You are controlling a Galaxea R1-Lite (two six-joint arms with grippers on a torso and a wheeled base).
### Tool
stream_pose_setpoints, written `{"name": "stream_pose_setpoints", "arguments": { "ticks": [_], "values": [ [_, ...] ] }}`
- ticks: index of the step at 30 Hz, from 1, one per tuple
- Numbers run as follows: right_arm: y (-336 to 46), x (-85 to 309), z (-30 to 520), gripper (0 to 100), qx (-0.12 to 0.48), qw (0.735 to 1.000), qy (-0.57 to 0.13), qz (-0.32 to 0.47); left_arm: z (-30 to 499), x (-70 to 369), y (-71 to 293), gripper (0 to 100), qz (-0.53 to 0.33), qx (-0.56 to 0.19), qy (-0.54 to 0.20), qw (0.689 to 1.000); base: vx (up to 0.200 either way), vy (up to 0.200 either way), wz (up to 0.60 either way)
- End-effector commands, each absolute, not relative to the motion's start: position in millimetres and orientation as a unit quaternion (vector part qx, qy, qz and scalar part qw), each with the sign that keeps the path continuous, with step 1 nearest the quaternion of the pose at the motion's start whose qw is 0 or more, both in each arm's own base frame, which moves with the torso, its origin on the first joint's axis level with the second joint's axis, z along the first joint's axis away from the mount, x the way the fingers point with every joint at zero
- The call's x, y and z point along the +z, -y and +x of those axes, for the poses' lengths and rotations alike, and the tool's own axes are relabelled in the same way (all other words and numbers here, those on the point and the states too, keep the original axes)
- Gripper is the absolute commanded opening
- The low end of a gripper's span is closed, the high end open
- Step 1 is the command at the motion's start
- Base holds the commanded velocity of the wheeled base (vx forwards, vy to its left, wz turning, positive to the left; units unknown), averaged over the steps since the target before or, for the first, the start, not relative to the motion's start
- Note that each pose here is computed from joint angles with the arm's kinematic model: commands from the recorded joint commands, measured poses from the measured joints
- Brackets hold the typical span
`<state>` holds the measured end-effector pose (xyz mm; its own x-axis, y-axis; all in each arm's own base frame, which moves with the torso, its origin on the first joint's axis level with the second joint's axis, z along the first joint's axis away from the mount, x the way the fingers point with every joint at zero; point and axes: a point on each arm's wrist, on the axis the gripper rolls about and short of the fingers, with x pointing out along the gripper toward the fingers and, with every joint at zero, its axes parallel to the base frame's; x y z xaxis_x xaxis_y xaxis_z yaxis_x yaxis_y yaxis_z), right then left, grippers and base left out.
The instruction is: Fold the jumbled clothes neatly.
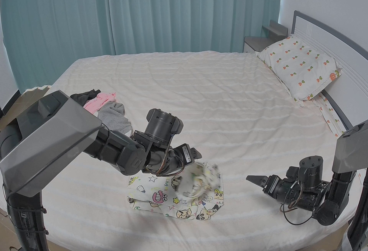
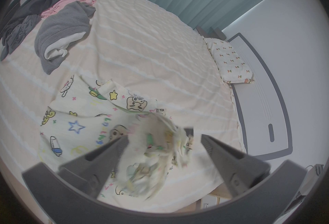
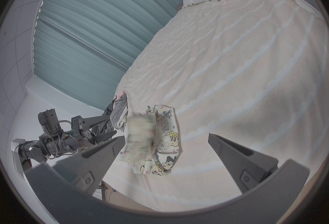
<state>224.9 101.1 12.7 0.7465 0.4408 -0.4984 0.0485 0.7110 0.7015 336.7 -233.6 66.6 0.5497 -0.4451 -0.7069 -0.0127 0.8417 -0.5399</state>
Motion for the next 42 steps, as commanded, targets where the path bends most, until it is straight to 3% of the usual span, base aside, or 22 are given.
{"name": "stream_pose_setpoints", "arguments": {
  "ticks": [1, 5, 6, 11, 15, 22, 25, 28, 31, 42],
  "values": [
    [-101.6, 10.0, 225.0, 100, 0.113, 0.859, -0.343, 0.363, 332.1, 76.4, 228.5, 100, -0.255, -0.127, -0.451, 0.846, 0.0, 0.0, 0.0],
    [-102.7, 6.9, 224.6, 100, 0.112, 0.857, -0.349, 0.362, 330.0, 84.3, 210.4, 100, -0.271, -0.109, -0.447, 0.846, 0.0, 0.0, 0.0],
    [-105.2, 3.8, 224.0, 100, 0.113, 0.856, -0.355, 0.358, 328.8, 85.7, 186.8, 100, -0.285, -0.09, -0.45, 0.842, 0.0, 0.0, 0.0],
    [-109.8, -5.0, 231.1, 100, 0.118, 0.857, -0.349, 0.359, 308.3, 67.5, 136.1, 100, -0.342, -0.089, -0.48, 0.803, 0.0, 0.0, 0.0],
    [-120.0, -8.2, 253.2, 100, 0.139, 0.865, -0.313, 0.367, 292.5, 49.5, 110.9, 100, -0.404, -0.113, -0.452, 0.787, 0.0, 0.0, 0.0],
    [-137.3, -0.6, 285.2, 100, 0.18, 0.86, -0.298, 0.372, 282.9, 38.8, 95.5, 100, -0.439, -0.132, -0.403, 0.792, -0.114, 0.0, 0.0],
    [-141.7, -22.5, 275.7, 100, 0.159, 0.855, -0.336, 0.362, 291.0, 19.8, 89.0, 100, -0.448, -0.12, -0.409, 0.786, 0.0, 0.0, 0.0],
    [-136.9, -28.8, 268.0, 100, 0.146, 0.853, -0.333, 0.376, 301.6, 18.7, 80.4, 100, -0.465, -0.123, -0.365, 0.797, 0.0, 0.0, 0.0],
    [-135.0, -30.9, 264.3, 100, 0.14, 0.845, -0.335, 0.392, 304.3, 16.7, 81.5, 100, -0.494, -0.131, -0.341, 0.789, 0.0, 0.0, 0.0],
    [-135.9, -36.0, 271.8, 100, 0.136, 0.848, -0.329, 0.393, 302.4, 14.0, 80.3, 100, -0.499, -0.141, -0.331, 0.788, 0.0, 0.0, 0.0]
  ]
}}
